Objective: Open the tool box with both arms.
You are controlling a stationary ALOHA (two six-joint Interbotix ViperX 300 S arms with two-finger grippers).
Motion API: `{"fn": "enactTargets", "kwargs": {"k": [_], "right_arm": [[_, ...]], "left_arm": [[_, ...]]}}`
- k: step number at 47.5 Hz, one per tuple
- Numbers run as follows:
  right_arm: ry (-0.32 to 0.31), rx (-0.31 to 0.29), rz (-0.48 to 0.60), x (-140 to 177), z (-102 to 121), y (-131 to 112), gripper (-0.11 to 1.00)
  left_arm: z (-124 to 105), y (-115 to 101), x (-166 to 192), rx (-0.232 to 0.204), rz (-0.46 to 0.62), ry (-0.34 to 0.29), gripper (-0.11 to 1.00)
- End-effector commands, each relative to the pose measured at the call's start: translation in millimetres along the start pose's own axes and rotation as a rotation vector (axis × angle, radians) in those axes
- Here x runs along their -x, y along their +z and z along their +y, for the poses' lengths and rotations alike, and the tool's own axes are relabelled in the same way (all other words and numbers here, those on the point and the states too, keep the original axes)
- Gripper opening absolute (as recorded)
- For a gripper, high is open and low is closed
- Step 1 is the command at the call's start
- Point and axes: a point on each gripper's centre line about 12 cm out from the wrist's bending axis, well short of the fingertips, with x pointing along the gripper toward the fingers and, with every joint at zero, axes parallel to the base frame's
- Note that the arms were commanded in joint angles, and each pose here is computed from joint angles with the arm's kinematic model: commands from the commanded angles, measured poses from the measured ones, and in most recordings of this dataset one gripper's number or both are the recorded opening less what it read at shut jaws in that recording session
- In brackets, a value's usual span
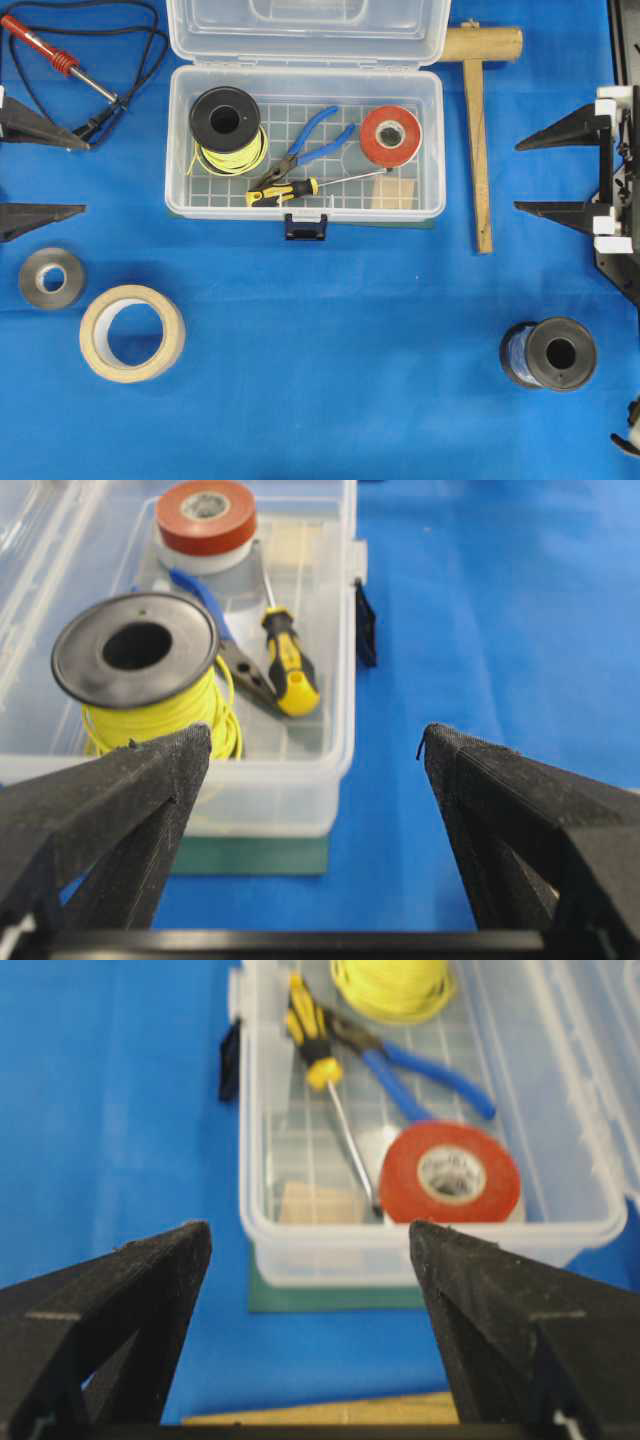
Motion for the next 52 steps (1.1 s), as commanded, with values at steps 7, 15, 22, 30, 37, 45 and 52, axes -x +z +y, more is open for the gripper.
{"fn": "enactTargets", "kwargs": {"k": [7,15,22,30,37,45,52], "right_arm": [[0.004,-0.006,-0.02,-0.8,0.6,3.7,0.81],[0.001,-0.004,-0.017,-1.1,0.2,3.4,0.8],[0.001,-0.004,-0.02,-0.8,0.2,3.7,0.8],[0.003,-0.003,-0.021,-0.7,0.5,4.3,0.8],[0.002,-0.004,-0.021,-0.7,0.3,4.4,0.8],[0.003,-0.002,-0.023,-0.4,0.5,4.5,0.8],[0.003,-0.003,-0.023,-0.4,0.6,4.5,0.8]], "left_arm": [[-0.3,-1.2,0.0,0.003,-0.002,-0.001,0.9],[-0.3,-1.8,0.0,0.003,0.0,-0.001,0.9],[-0.3,-3.8,0.0,0.003,0.005,-0.001,0.9],[-0.3,-4.2,0.2,0.003,0.005,-0.001,0.9],[-0.4,-4.5,1.0,0.003,0.005,-0.002,0.9],[-0.4,-3.2,2.5,0.003,-0.005,-0.001,0.9],[-0.4,-4.0,2.8,0.003,-0.005,-0.001,0.9]]}}
